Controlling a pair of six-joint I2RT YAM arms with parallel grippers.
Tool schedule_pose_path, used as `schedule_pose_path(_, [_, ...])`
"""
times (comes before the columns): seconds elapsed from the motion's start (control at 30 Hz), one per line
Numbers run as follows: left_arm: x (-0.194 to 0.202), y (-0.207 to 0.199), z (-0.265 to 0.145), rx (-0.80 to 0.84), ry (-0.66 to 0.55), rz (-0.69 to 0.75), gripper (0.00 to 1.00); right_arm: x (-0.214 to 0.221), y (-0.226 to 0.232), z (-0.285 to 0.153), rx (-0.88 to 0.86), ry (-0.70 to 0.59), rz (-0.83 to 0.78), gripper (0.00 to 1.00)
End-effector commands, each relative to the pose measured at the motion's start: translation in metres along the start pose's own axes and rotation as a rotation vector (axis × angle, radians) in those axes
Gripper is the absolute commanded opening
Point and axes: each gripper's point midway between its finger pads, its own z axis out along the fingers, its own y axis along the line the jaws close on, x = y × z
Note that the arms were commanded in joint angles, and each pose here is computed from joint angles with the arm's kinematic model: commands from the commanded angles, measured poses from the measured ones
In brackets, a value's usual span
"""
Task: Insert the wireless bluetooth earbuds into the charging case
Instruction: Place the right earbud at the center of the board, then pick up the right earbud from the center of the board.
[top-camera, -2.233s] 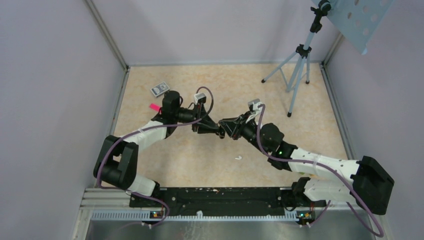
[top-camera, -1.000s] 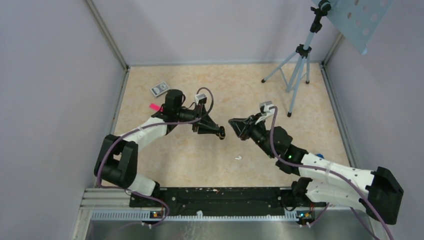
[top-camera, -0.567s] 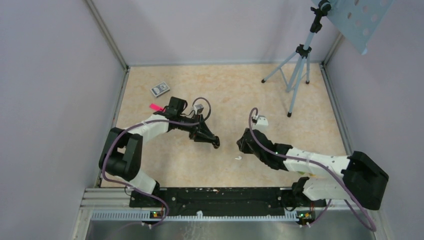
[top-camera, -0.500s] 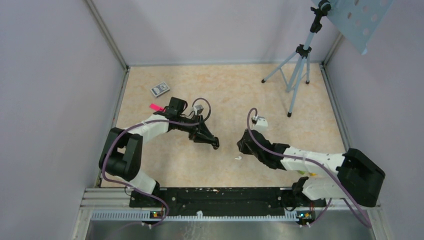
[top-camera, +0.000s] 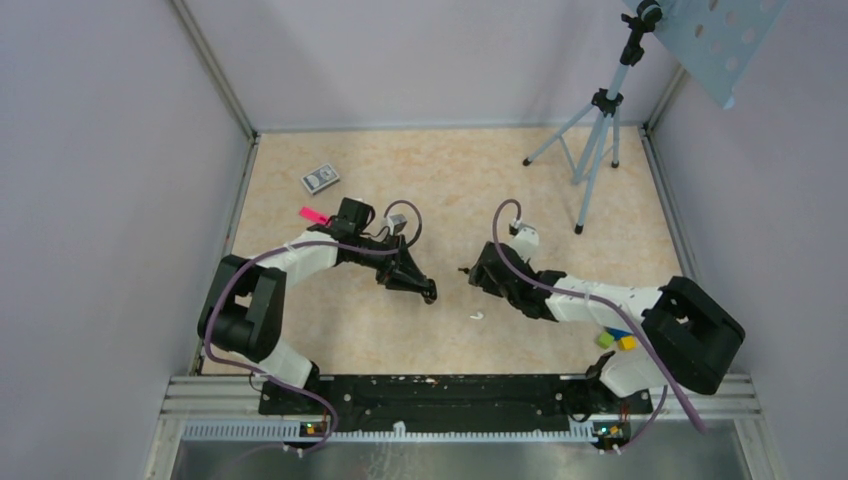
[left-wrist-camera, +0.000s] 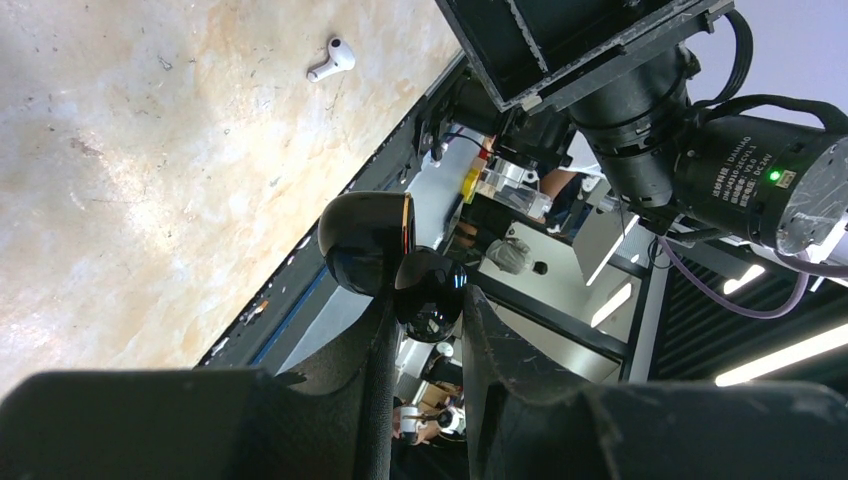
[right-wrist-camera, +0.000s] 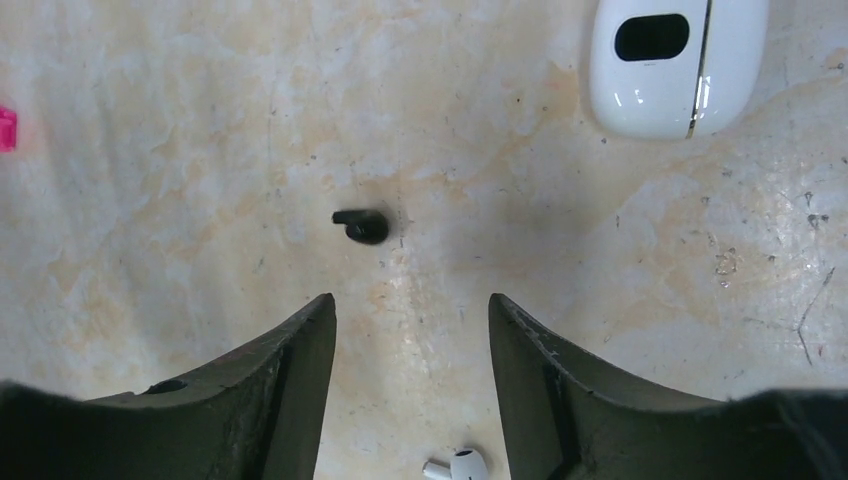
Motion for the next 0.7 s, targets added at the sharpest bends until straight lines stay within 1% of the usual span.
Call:
schedule_pose_path(0.0, [-0.001, -0.011, -0.003, 0.026, -0.004, 0.061, 0.00, -0.017, 0.022, -0.010, -0.071, -0.008, -0.045, 0.54])
schedule_pose_path(0.17, [-0.001, -0.012, -0.005, 0.024, -0.012, 0.072, 0.00, -0.027, 0.032, -0.027, -0.171, 0.016, -0.246, 0.49])
schedule_pose_path(0.33, [-0.002, -0.009, -0.010, 0.021, -0.022, 0.069, 0.00, -0.037, 0.040, -0.024, -0.172, 0.069, -0.378, 0.47])
schedule_pose_path(0.43, [-0.003, -0.008, -0.012, 0.019, -0.033, 0.067, 0.00, -0.030, 0.041, -0.006, -0.161, 0.143, -0.373, 0.46])
schedule_pose_path(0.5, [-0.003, -0.008, -0.012, 0.018, -0.037, 0.069, 0.00, -0.030, 0.042, 0.004, -0.148, 0.162, -0.344, 0.44])
schedule_pose_path(0.57, [-0.002, -0.009, -0.013, 0.015, -0.039, 0.071, 0.00, -0.033, 0.040, 0.013, -0.089, 0.164, -0.283, 0.42])
schedule_pose_path(0.67, [-0.001, -0.008, -0.013, 0.014, -0.039, 0.069, 0.00, -0.030, 0.030, 0.023, 0.050, 0.194, -0.158, 0.38])
